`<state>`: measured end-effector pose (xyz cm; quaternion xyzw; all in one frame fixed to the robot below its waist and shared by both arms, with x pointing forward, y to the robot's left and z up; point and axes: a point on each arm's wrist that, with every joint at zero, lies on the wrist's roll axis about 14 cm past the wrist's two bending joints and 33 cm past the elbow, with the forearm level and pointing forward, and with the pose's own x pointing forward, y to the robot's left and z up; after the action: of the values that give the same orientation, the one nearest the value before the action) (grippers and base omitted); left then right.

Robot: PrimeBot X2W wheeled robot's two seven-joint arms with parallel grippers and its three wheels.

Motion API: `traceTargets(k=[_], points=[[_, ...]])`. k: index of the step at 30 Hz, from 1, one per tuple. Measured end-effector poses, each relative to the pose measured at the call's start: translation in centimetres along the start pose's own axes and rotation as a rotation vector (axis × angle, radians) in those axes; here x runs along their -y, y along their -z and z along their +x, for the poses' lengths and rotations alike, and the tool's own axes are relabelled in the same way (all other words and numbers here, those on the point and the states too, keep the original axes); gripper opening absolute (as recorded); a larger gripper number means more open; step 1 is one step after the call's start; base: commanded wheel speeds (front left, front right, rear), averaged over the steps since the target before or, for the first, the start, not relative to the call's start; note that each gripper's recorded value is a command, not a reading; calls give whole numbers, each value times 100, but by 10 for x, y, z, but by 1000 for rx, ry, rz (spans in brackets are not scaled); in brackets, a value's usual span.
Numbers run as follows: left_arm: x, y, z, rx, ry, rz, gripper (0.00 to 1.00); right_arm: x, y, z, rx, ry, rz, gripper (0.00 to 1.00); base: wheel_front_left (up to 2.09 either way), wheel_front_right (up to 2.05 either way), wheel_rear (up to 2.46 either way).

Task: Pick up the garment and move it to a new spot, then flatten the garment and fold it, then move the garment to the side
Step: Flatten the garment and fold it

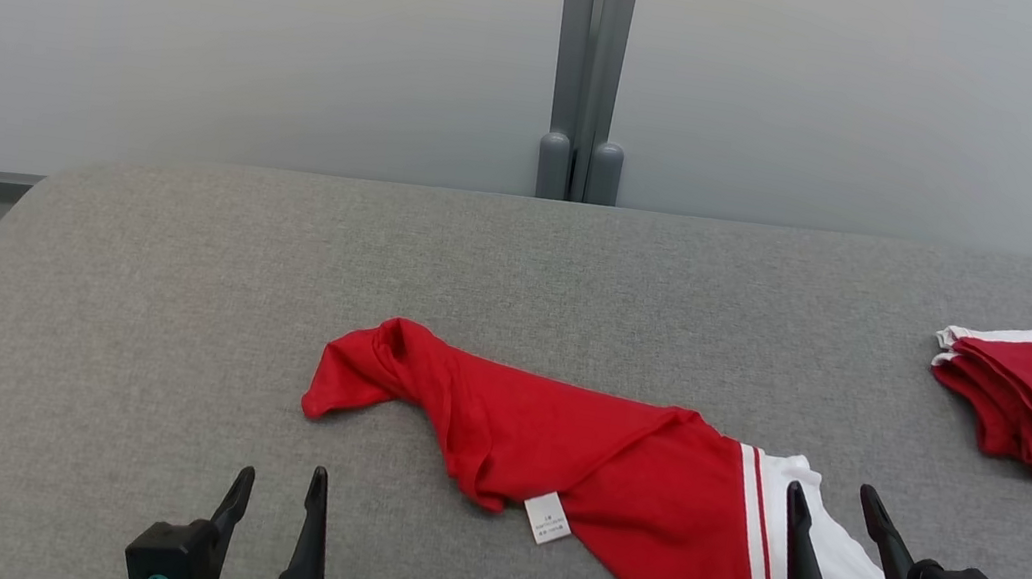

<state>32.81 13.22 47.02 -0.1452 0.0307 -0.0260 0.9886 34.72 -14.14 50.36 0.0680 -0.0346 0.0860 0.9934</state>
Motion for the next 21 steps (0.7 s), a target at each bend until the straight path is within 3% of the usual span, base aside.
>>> traceTargets(k=[6,13,21], points=[[7,9,1,-28,29,8,100,1,2,-1,-5,4,1,100,0,0,0],[58,41,8,-171,214,8,100,9,3,-3,-11,29,-7,100,0,0,0],[90,65,27,-279,288,-14,100,29,5,-13,-20,94,-30,100,0,0,0]])
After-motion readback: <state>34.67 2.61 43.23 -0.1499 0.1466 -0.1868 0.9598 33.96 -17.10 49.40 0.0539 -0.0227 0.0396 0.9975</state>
